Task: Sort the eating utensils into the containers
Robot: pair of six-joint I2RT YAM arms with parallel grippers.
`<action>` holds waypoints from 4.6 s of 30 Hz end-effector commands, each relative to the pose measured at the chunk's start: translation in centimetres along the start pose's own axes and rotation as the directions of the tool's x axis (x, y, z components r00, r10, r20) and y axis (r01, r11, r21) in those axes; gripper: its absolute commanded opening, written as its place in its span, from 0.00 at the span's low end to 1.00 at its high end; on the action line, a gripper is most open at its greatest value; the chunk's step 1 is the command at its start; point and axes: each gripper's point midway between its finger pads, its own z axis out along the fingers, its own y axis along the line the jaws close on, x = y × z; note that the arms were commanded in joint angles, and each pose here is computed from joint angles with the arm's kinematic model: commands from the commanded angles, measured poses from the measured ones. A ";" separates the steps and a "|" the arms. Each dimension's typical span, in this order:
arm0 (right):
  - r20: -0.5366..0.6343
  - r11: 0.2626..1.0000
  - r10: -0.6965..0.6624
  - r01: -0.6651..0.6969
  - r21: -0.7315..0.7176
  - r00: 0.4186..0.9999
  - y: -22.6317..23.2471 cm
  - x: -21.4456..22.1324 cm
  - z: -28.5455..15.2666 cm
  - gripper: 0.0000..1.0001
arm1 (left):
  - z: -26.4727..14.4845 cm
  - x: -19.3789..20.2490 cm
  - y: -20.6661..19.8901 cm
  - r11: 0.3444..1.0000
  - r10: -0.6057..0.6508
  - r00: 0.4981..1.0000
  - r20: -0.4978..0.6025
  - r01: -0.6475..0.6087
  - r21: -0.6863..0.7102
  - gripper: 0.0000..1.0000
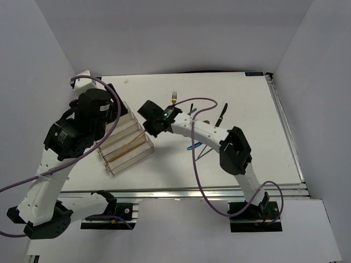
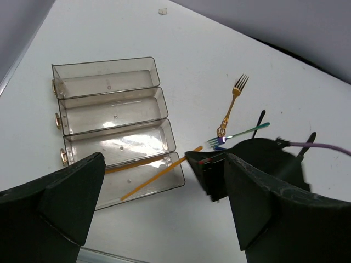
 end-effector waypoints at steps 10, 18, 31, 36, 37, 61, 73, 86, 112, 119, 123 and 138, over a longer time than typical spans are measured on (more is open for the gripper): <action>0.042 0.995 0.087 -0.089 0.033 0.995 -1.7 5.9 0.9 0.00 | 0.0 0.4 0.3 0.999 0.030 0.999 -0.018 -0.030 -0.015 0.98; 0.079 0.990 0.120 -0.125 0.060 0.990 -3.1 5.8 2.5 0.08 | -0.4 2.4 0.9 0.996 0.087 0.994 -0.064 -0.085 0.031 0.98; 0.104 0.986 -0.002 0.019 -0.165 0.995 2.6 1.8 -3.6 0.68 | -0.6 2.3 1.4 0.983 0.180 0.982 -0.064 -0.178 0.037 0.98; 0.251 0.982 -0.145 0.171 -0.084 0.957 -2.6 -7.5 -7.5 0.73 | 1.4 5.0 -0.3 0.973 0.230 0.961 -0.154 -0.223 0.065 0.98; 0.247 0.985 -0.151 0.167 -0.046 0.957 -4.2 -9.2 -8.8 0.73 | 1.9 6.2 -0.9 0.970 0.240 0.952 -0.189 -0.227 0.089 0.98; 0.117 0.788 -0.100 0.007 0.615 0.988 -28.9 -22.2 1.6 0.62 | 5.1 16.1 -0.9 0.942 0.332 0.869 -0.367 -0.284 0.181 0.98; 0.054 0.769 -0.063 0.014 0.639 0.997 -34.1 -19.5 2.1 0.22 | 4.9 16.0 -0.5 0.942 0.333 0.870 -0.363 -0.288 0.172 0.98; 0.061 0.926 -0.130 0.099 0.365 0.990 -25.7 -16.4 -4.4 0.00 | 3.4 11.9 -0.6 0.962 0.268 0.915 -0.301 -0.240 0.128 0.98; 0.031 0.993 0.114 -0.113 -0.045 0.993 2.0 4.3 0.6 0.00 | -0.3 0.0 -1.0 0.989 0.145 0.983 -0.110 -0.145 0.007 0.98; 0.034 0.989 0.145 -0.146 0.027 0.989 -1.1 7.0 1.3 0.00 | 0.2 1.4 0.0 0.979 0.194 0.971 -0.140 -0.200 -0.028 0.98; 0.034 0.986 0.154 -0.155 0.052 0.988 -2.1 7.4 1.3 0.00 | 0.2 2.2 0.5 0.978 0.204 0.968 -0.148 -0.210 -0.022 0.98; 0.045 0.985 0.168 -0.170 0.037 0.985 -2.8 6.5 3.7 0.33 | -0.5 3.5 1.3 0.967 0.255 0.951 -0.176 -0.254 0.027 0.98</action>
